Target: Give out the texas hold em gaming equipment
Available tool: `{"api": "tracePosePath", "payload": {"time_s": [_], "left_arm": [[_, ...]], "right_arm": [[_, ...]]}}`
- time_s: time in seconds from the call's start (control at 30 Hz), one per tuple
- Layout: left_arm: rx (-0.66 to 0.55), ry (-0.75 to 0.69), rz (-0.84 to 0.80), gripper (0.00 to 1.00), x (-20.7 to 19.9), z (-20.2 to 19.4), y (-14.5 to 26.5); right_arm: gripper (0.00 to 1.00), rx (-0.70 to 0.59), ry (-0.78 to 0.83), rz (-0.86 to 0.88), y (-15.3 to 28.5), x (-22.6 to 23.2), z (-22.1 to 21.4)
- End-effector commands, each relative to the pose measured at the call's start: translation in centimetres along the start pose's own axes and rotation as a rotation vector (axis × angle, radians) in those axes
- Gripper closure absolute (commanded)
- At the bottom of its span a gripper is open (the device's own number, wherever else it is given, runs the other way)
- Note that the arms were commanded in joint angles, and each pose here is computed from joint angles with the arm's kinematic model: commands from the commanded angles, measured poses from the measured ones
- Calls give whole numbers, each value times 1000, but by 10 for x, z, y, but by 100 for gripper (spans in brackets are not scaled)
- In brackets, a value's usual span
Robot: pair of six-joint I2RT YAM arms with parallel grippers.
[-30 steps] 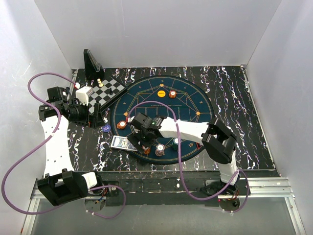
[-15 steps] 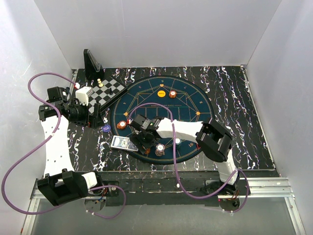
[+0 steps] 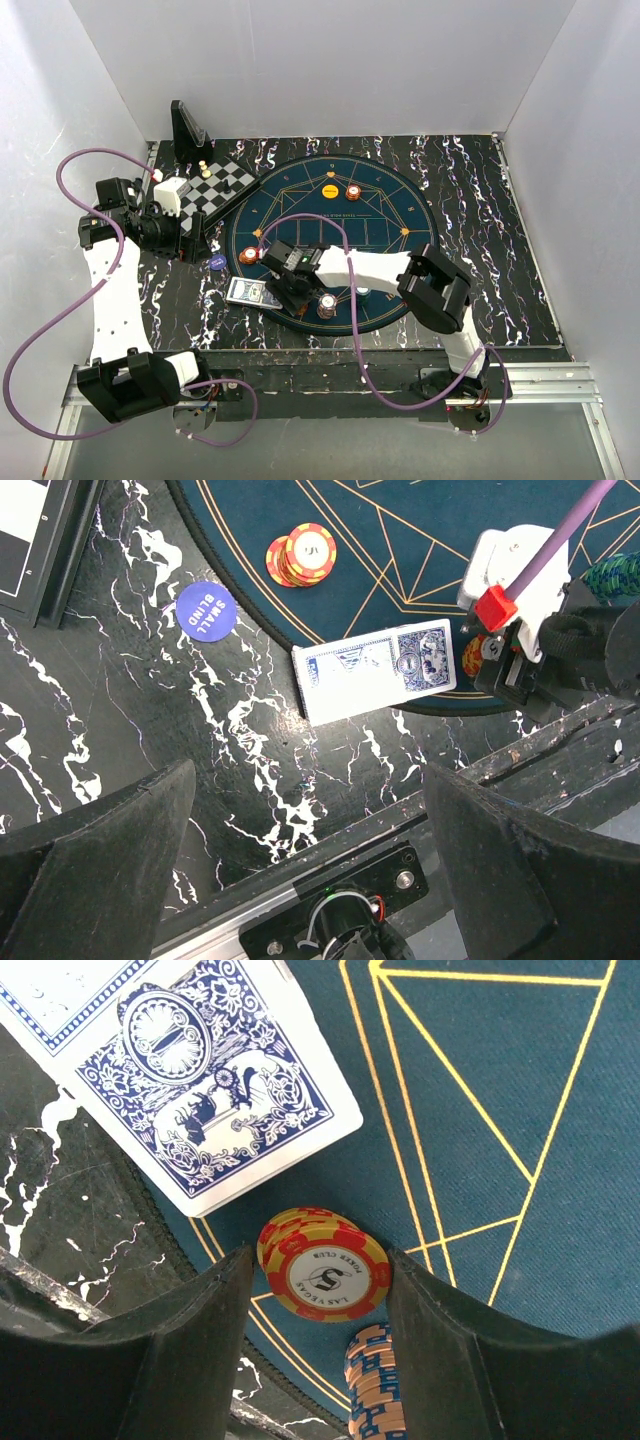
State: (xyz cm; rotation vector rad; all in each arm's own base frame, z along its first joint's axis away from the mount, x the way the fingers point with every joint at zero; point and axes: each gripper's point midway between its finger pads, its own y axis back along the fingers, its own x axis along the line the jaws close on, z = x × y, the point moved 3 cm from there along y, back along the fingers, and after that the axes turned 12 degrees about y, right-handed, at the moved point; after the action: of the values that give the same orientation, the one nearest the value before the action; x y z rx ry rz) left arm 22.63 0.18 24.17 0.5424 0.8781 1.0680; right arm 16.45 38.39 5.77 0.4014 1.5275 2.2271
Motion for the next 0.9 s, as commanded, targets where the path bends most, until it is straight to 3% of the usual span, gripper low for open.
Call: {"api": "tracePosePath", "payload": {"time_s": [0.0, 0.47, 0.7, 0.87], "left_arm": [[-55, -48, 22, 2, -4, 8, 14], [-61, -61, 35, 2, -4, 8, 17], [-67, -66, 35, 2, -6, 10, 20], [-65, -68, 33, 2, -6, 10, 21]], "right_arm": [[40, 18, 11, -18, -4, 9, 2], [88, -47, 5, -146, 13, -8, 15], [96, -221, -79, -158, 69, -33, 51], [98, -315, -194, -199, 110, -80, 61]]}}
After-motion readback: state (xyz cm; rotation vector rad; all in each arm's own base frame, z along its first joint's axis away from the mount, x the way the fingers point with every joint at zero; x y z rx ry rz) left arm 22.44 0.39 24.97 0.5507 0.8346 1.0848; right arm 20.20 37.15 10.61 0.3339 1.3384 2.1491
